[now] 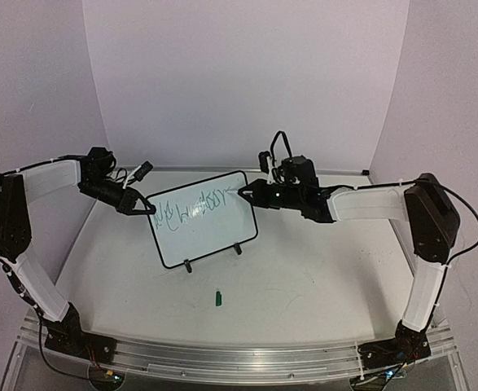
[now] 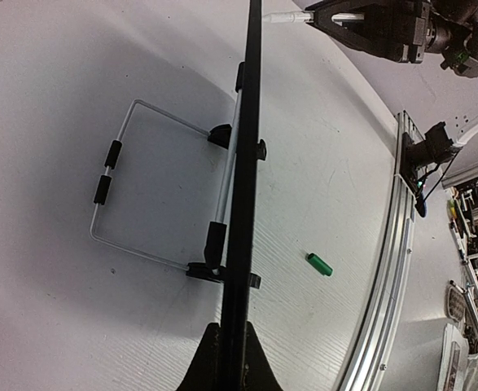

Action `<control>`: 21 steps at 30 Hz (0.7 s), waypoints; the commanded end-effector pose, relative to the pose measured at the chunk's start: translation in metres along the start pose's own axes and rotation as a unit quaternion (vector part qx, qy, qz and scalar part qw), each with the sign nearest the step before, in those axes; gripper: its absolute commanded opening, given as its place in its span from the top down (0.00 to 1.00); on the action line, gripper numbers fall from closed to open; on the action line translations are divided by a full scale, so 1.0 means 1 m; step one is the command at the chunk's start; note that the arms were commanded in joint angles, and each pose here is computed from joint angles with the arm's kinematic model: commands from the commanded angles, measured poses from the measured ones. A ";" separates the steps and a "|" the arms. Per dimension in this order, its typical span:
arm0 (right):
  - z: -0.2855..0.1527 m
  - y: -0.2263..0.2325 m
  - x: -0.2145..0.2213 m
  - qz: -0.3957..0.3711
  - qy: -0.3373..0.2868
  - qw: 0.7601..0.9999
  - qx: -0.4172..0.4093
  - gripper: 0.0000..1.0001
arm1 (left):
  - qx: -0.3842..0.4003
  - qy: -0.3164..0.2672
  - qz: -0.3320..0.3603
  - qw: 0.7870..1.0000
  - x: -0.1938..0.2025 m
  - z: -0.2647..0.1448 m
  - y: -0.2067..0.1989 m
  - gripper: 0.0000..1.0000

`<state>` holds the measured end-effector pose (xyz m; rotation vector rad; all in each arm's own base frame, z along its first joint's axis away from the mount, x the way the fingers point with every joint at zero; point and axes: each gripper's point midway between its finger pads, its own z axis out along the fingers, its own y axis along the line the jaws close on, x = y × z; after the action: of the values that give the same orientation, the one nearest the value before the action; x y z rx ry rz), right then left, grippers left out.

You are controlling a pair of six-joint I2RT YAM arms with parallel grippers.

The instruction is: Write a sentence on the whiteboard

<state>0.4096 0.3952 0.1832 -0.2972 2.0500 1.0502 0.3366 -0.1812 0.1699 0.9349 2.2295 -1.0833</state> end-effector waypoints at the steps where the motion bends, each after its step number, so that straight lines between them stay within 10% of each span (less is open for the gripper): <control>1: -0.001 0.001 -0.002 0.003 -0.006 1.000 -0.006 1.00 | -0.069 0.013 0.024 0.997 -0.002 -0.011 0.018 1.00; 21: -0.017 -0.016 -0.007 0.006 -0.029 0.998 0.050 1.00 | -0.069 0.011 0.026 0.997 -0.003 -0.012 0.016 1.00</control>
<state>0.4091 0.3824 0.1702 -0.2473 2.0770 0.9897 0.3363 -0.1812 0.1698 0.9268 2.2363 -1.0877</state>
